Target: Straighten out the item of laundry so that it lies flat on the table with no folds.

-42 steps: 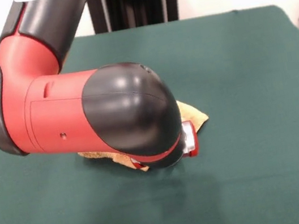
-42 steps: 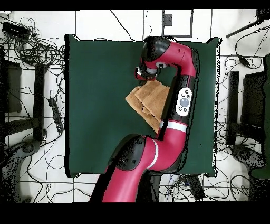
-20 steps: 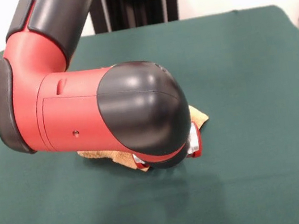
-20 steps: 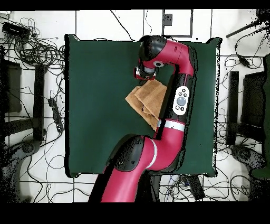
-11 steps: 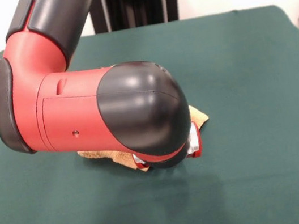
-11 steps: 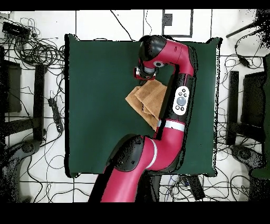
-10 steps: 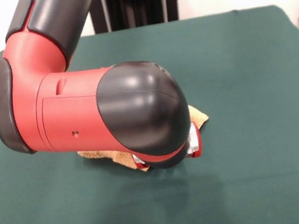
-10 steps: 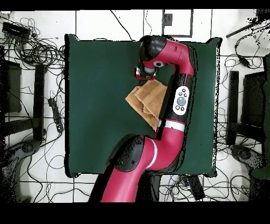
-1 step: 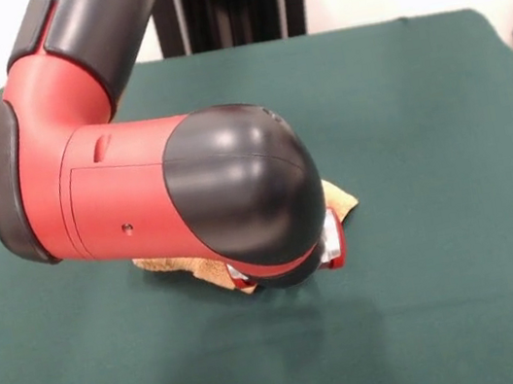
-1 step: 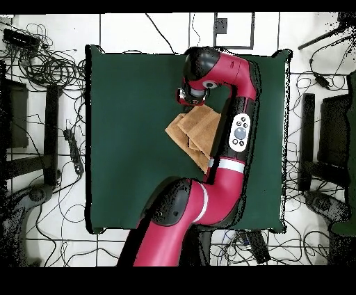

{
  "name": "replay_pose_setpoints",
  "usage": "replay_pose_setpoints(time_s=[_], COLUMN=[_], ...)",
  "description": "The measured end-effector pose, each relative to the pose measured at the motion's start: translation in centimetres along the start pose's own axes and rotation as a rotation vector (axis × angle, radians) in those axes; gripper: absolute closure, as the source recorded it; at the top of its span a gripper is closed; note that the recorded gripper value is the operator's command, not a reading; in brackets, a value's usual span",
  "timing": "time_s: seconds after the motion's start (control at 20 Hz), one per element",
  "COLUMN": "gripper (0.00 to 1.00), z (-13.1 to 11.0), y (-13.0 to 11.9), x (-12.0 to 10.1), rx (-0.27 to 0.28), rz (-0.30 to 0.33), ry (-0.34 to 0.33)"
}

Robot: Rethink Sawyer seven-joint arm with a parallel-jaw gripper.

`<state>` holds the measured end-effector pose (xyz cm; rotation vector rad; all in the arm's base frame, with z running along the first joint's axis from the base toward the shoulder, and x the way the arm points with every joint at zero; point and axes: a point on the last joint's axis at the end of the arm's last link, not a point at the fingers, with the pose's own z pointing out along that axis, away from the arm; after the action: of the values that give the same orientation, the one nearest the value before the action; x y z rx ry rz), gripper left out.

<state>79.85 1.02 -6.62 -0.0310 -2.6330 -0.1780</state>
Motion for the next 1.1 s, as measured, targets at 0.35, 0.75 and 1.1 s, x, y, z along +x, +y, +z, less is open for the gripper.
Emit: replay_pose_setpoints(time_s=[0.35, 0.75, 1.1], gripper=[1.00, 0.00, 0.00], z=[-0.3, -1.4, -1.6], y=[-0.2, -0.9, -1.0], x=[0.1, 0.1, 0.3], rx=[-0.018, -0.026, -0.039], rz=[-0.015, -0.009, -0.013], ry=[-0.012, -0.026, -0.022])
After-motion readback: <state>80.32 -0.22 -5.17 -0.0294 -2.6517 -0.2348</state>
